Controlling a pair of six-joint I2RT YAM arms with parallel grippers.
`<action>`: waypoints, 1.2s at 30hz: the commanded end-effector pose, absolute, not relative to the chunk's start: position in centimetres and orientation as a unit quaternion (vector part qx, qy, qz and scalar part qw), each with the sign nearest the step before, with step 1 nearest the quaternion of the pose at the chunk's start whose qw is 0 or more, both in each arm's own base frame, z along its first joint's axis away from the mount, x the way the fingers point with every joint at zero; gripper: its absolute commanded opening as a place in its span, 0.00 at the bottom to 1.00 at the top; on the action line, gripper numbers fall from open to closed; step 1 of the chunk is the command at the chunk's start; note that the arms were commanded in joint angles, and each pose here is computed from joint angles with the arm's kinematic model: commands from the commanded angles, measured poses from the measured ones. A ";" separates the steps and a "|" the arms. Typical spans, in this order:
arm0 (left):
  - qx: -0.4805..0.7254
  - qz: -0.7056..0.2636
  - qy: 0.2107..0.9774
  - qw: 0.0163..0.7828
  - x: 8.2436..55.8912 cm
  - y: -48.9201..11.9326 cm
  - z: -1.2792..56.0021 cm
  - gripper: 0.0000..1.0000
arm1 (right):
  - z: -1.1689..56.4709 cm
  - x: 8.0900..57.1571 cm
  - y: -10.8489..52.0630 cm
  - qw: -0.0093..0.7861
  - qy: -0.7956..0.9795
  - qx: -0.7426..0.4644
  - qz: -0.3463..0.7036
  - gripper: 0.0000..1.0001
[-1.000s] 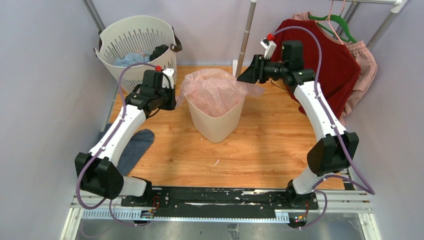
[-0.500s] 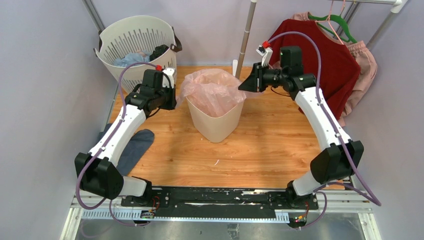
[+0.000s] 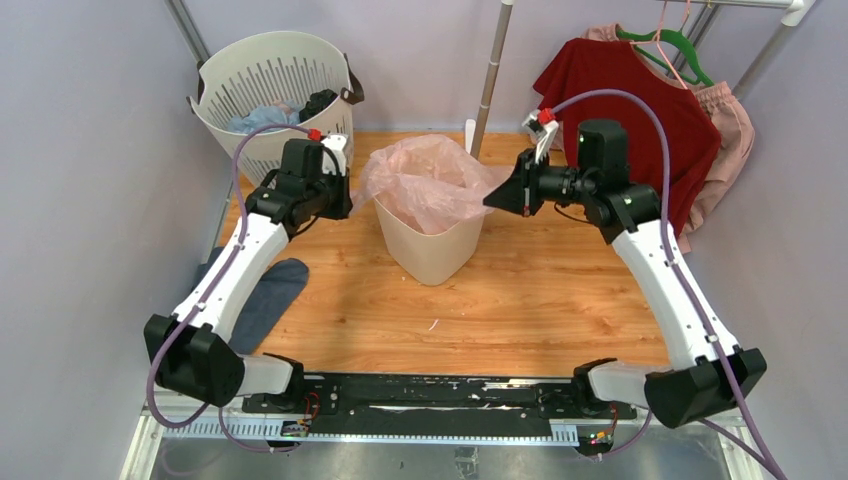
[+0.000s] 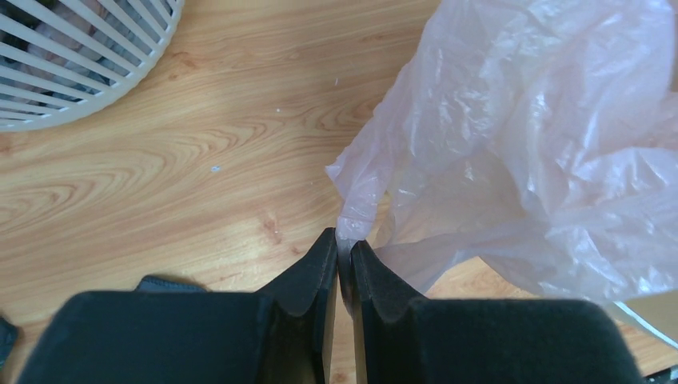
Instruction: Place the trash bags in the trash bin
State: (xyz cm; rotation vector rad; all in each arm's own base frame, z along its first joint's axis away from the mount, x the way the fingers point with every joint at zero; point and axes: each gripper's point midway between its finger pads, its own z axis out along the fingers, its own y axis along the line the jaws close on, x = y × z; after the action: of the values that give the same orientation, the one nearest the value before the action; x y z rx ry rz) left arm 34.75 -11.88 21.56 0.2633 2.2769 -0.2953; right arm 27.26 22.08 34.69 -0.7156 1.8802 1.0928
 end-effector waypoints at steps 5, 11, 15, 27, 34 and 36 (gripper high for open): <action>0.102 -0.109 0.890 0.432 33.5 -11.3 23.4 0.16 | 30.2 22.2 23.0 0.377 0.768 -0.310 0.415 0.03; 0.095 -0.093 0.896 0.423 33.4 -10.7 22.3 0.15 | 27.0 20.6 22.6 0.361 0.788 -0.318 0.384 0.03; 0.085 -0.084 0.900 0.418 33.8 -10.4 21.3 0.14 | 25.0 20.7 22.0 0.351 0.806 -0.305 0.366 0.03; 0.063 -0.045 0.911 0.406 34.6 -9.4 18.1 0.14 | 21.7 23.2 20.5 0.364 0.848 -0.238 0.303 0.02; 0.057 -0.020 0.920 0.386 34.7 -8.7 15.8 0.13 | 20.7 25.0 20.2 0.367 0.862 -0.213 0.278 0.02; 0.057 -0.018 0.922 0.382 34.8 -8.7 15.3 0.13 | 20.2 25.4 20.1 0.366 0.866 -0.206 0.272 0.02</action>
State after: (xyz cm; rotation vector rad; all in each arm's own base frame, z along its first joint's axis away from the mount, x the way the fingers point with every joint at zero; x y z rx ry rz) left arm 34.44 -10.09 17.09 0.1765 2.3195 -0.1454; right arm 24.69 21.19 22.51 -0.5926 2.1456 0.7977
